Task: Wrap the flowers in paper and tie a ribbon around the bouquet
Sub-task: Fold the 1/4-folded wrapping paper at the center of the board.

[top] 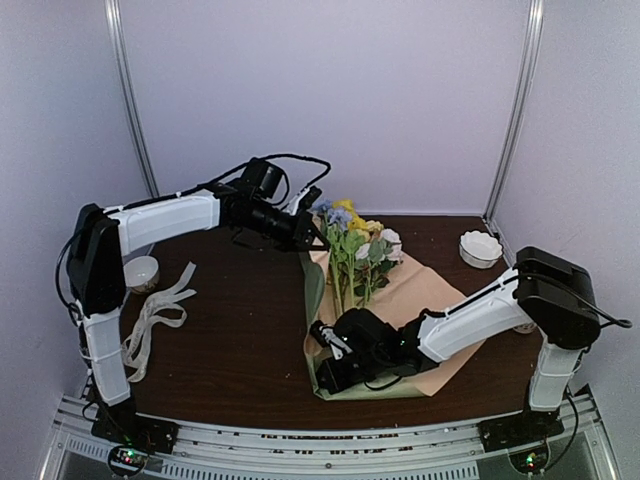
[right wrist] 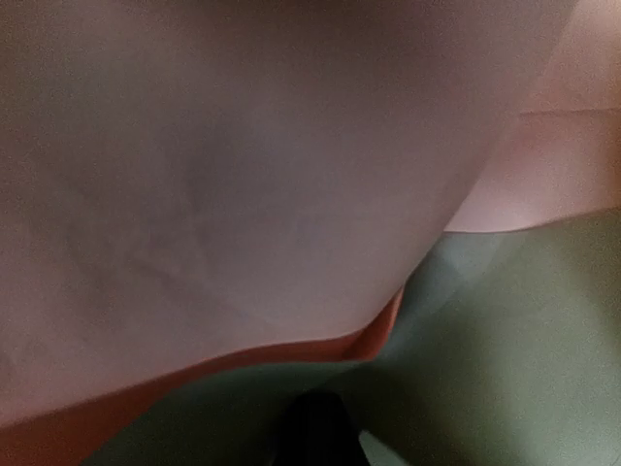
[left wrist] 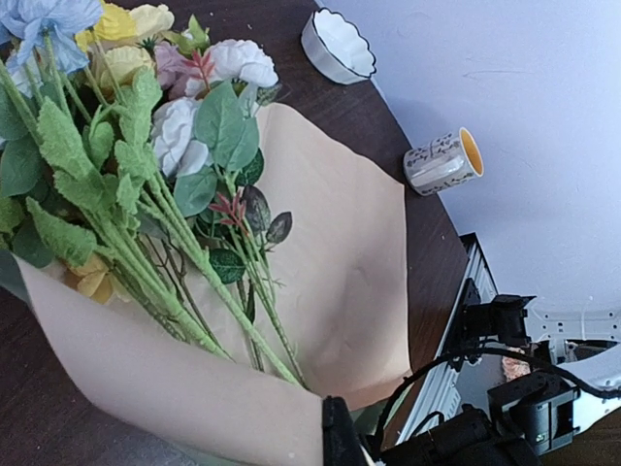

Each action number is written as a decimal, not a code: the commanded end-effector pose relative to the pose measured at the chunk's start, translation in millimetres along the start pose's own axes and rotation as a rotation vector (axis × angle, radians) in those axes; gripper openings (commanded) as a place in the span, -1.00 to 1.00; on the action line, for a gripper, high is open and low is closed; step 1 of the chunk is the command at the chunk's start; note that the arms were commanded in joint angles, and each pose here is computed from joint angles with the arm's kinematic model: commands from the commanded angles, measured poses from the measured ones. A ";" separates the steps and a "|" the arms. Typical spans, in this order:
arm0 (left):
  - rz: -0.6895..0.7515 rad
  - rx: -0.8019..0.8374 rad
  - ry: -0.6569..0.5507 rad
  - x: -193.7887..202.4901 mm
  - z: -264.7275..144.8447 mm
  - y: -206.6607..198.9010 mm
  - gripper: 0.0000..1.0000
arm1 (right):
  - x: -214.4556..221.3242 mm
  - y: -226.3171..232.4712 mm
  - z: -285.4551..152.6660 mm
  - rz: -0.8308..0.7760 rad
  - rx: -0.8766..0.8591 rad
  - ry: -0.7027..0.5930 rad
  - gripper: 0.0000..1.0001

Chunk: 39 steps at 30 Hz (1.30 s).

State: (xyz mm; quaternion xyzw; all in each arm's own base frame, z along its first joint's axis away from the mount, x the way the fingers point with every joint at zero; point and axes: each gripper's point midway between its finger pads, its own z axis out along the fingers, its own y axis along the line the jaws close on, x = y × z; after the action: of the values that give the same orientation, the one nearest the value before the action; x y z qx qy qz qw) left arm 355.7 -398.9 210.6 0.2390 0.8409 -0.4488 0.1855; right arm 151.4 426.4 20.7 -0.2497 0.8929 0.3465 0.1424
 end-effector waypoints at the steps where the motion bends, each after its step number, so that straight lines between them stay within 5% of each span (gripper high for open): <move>1: 0.029 0.050 -0.076 -36.2 12.6 -7.1 -1.00 | 48.3 -32.8 2.6 0.068 0.063 0.114 -1.00; 20: -0.009 -0.066 -0.031 -26.7 109.2 68.2 -1.00 | 8.1 -30.4 -62.3 0.152 0.032 -0.215 -0.93; 30: -0.005 -0.067 -0.023 -18.9 122.6 71.5 -1.00 | -33.1 -36.5 -126.9 0.171 0.196 -0.412 -0.48; 39: 0.006 -0.065 -0.018 -18.1 122.6 71.3 -1.00 | -39.4 -49.5 -128.5 0.229 0.297 -0.406 -0.26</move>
State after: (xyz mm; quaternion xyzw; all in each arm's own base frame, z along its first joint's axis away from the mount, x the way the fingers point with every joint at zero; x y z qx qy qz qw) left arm 414.2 -464.3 94.8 0.2151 0.8672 -0.4146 0.1726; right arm 189.5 325.5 104.2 -0.0658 0.9000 0.3055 0.3040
